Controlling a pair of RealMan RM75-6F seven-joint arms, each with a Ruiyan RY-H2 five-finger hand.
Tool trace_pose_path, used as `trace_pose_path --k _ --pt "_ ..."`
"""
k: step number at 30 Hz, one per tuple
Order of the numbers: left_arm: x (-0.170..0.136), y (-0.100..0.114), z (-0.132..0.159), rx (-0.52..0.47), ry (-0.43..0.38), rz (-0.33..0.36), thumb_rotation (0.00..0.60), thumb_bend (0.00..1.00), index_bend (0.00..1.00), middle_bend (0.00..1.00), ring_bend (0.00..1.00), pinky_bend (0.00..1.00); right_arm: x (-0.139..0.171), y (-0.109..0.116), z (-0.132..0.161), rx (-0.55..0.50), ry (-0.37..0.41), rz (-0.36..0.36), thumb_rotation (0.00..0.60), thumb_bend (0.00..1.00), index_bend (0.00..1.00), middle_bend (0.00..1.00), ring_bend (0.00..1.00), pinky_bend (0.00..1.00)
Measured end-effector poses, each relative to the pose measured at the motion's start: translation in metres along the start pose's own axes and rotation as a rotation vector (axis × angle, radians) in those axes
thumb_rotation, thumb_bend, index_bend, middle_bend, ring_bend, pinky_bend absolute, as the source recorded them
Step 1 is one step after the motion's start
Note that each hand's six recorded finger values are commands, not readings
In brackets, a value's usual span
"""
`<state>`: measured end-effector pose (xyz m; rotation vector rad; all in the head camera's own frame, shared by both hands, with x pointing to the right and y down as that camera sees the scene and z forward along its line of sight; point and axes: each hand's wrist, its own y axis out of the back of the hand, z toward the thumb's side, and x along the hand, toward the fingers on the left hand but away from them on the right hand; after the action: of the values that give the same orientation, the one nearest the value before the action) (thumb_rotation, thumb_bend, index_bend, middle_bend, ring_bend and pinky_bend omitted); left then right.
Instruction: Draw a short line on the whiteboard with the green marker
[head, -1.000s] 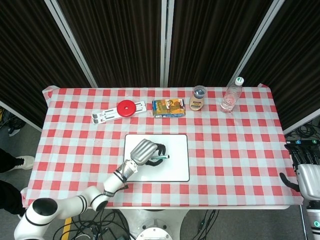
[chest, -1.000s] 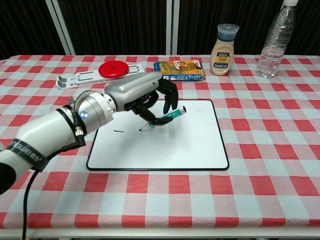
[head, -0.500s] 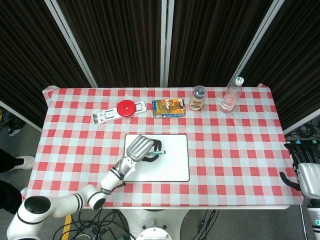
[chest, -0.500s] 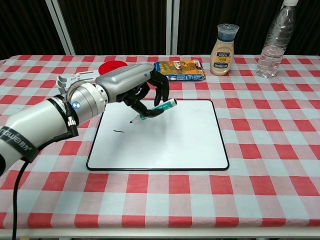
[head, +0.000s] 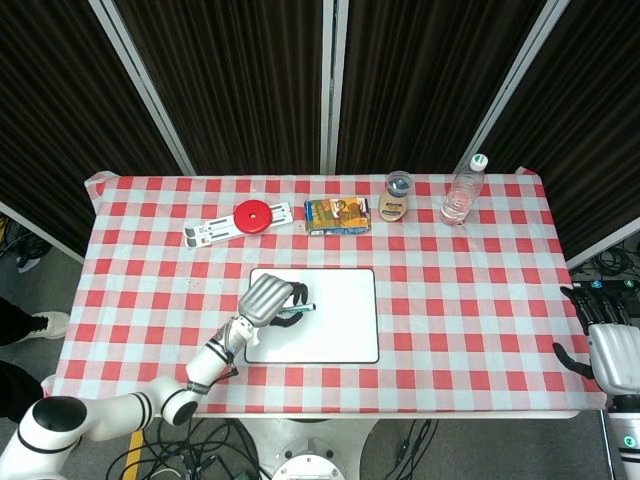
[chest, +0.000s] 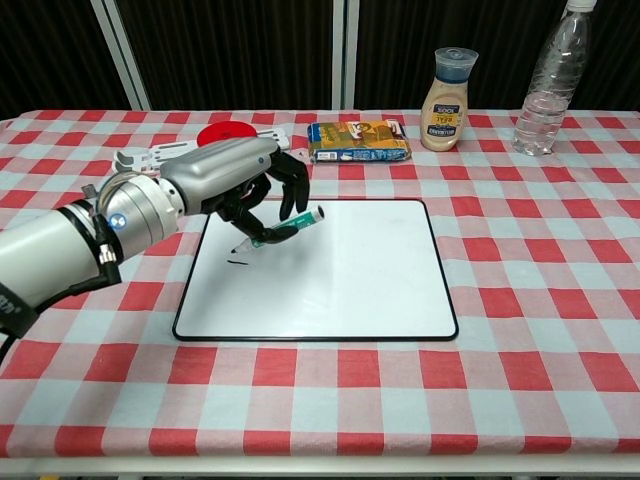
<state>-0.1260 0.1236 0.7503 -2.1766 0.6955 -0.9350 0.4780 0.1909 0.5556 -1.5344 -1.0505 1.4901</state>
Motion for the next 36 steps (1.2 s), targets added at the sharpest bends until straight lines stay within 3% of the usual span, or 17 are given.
trace_pose_path --k 8,14,22,28,30,33,34,36 --pt "-0.005 0.004 -0.007 0.031 0.002 0.007 0.600 0.48 0.55 0.61 0.81 0.95 0.001 0.001 0.002 0.002 0.003 -0.004 0.600 0.16 0.11 0.16 0.09 0.11" --pt "-0.015 0.023 -0.027 0.142 0.030 0.006 0.600 0.48 0.55 0.61 0.80 0.95 0.001 0.003 0.003 0.002 0.008 -0.014 0.600 0.16 0.11 0.16 0.09 0.11" --pt "-0.045 0.045 -0.077 0.410 0.186 -0.078 0.600 0.48 0.55 0.59 0.78 0.94 -0.003 -0.004 0.007 -0.017 0.027 -0.002 0.600 0.16 0.11 0.16 0.09 0.11" --pt "-0.068 0.042 -0.114 0.461 0.335 -0.154 0.600 0.48 0.54 0.56 0.78 0.94 -0.003 -0.003 0.008 -0.014 0.031 -0.004 0.600 0.16 0.11 0.16 0.09 0.11" --pt "-0.073 0.039 -0.123 0.462 0.367 -0.172 0.600 0.48 0.51 0.54 0.77 0.93 -0.003 -0.003 0.008 -0.013 0.031 -0.004 0.600 0.16 0.11 0.16 0.09 0.11" --pt "-0.076 0.036 -0.128 0.467 0.387 -0.186 0.600 0.45 0.33 0.46 0.72 0.91 -0.003 -0.003 0.009 -0.012 0.031 -0.005 0.600 0.16 0.11 0.16 0.09 0.11" --pt "-0.076 0.036 -0.128 0.466 0.391 -0.188 0.600 0.43 0.23 0.40 0.68 0.88 -0.002 -0.003 0.009 -0.011 0.030 -0.005 0.600 0.16 0.11 0.16 0.09 0.11" --pt "-0.077 0.036 -0.126 0.458 0.393 -0.186 0.600 0.39 0.14 0.32 0.59 0.83 -0.002 -0.003 0.009 -0.011 0.025 -0.005 0.600 0.16 0.11 0.16 0.09 0.11"
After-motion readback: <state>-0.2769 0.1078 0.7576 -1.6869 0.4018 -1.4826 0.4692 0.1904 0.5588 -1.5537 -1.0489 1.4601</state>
